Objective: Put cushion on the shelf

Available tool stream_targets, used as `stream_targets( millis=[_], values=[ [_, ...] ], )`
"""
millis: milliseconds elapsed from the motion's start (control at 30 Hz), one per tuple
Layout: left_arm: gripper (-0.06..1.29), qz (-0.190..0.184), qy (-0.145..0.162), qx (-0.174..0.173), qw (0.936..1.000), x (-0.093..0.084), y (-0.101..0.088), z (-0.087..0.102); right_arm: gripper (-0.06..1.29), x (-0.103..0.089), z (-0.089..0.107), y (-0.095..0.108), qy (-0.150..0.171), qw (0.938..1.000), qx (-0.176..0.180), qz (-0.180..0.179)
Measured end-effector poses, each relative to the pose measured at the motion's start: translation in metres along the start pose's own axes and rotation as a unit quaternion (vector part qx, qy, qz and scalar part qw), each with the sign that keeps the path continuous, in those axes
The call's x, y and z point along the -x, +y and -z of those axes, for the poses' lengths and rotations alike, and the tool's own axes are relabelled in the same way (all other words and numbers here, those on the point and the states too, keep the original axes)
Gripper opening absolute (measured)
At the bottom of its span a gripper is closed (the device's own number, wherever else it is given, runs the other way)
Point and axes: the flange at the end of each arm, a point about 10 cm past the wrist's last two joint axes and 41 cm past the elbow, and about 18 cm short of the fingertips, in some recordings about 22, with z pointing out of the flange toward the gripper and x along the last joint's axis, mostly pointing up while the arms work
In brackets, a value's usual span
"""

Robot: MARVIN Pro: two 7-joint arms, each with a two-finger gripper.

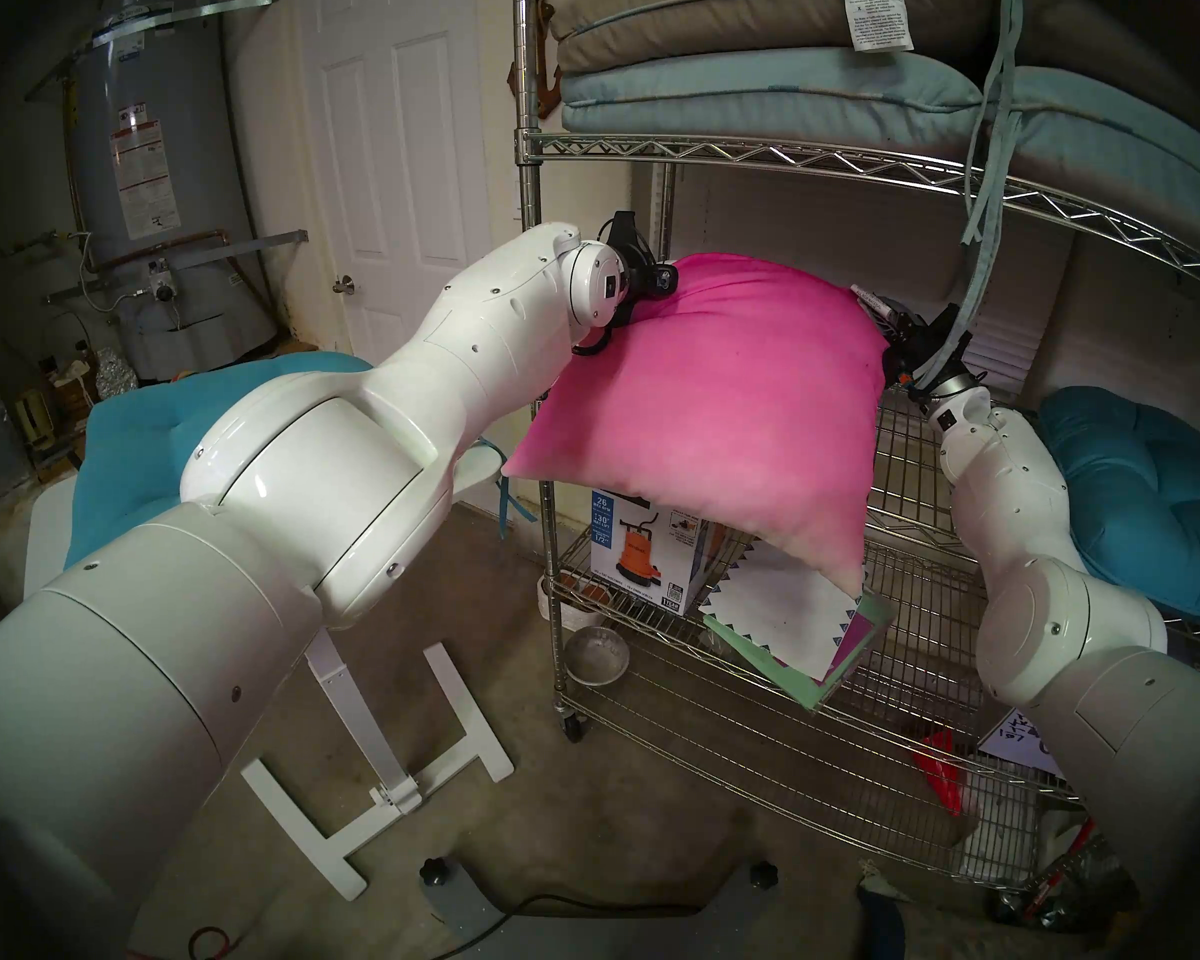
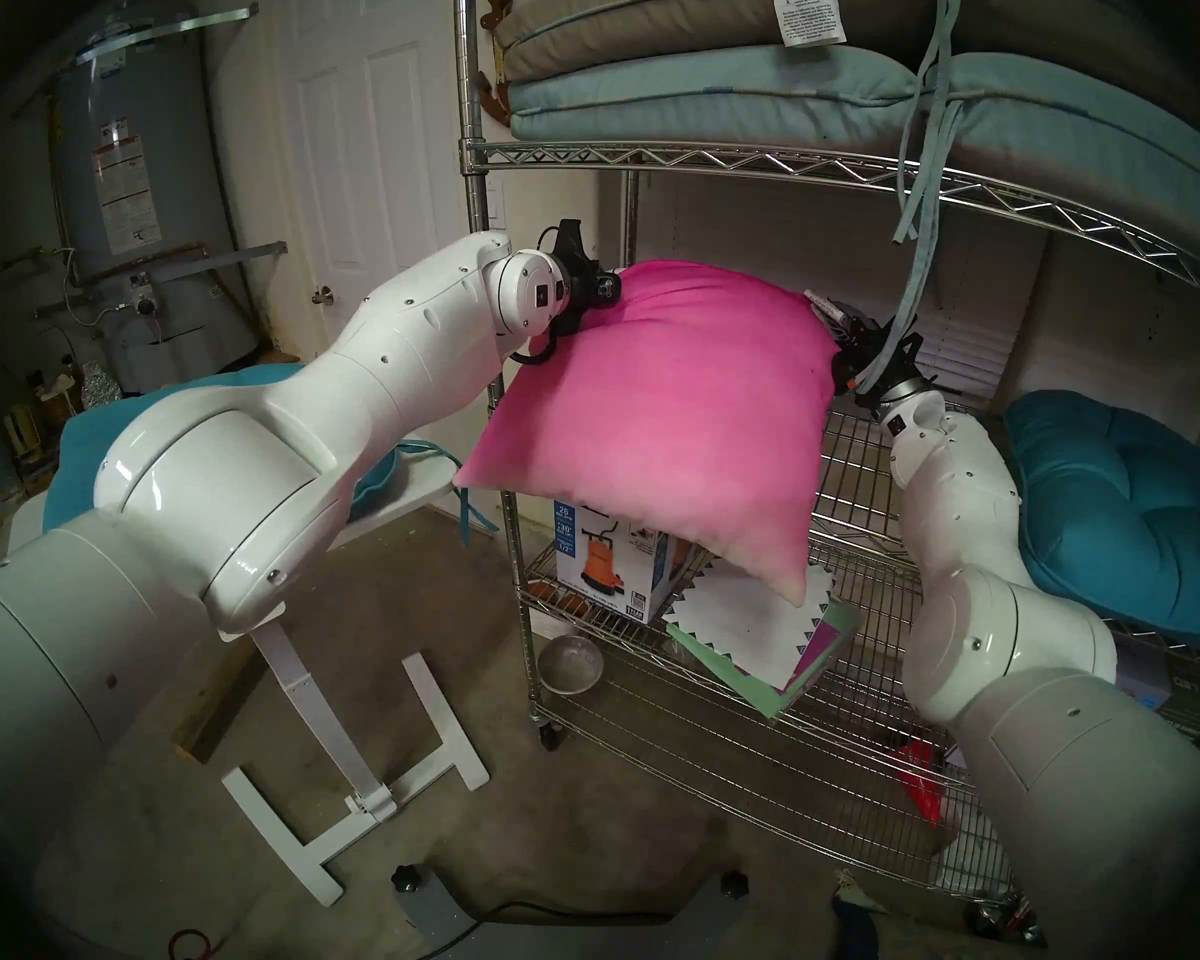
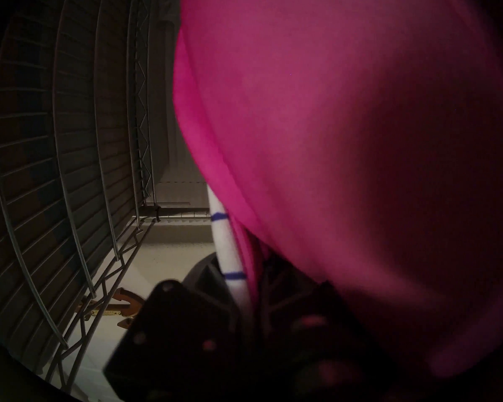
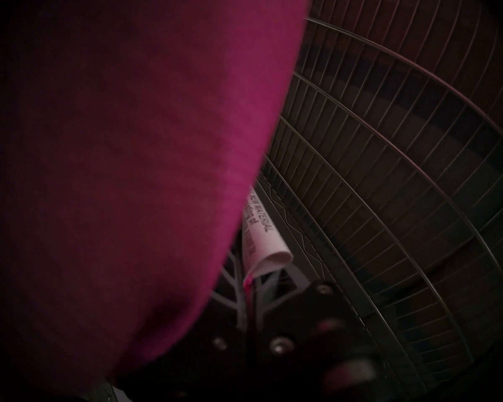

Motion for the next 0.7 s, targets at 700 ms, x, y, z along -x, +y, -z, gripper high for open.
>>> stream_targets(
  millis=[700],
  values=[
    [0.07,-0.067,-0.020,0.010,0.9975,0.007,0.003,-0.003,0.01,-0.006,-0.019,0.001,0.003,0.9992,-0.032,0.024]
  ],
)
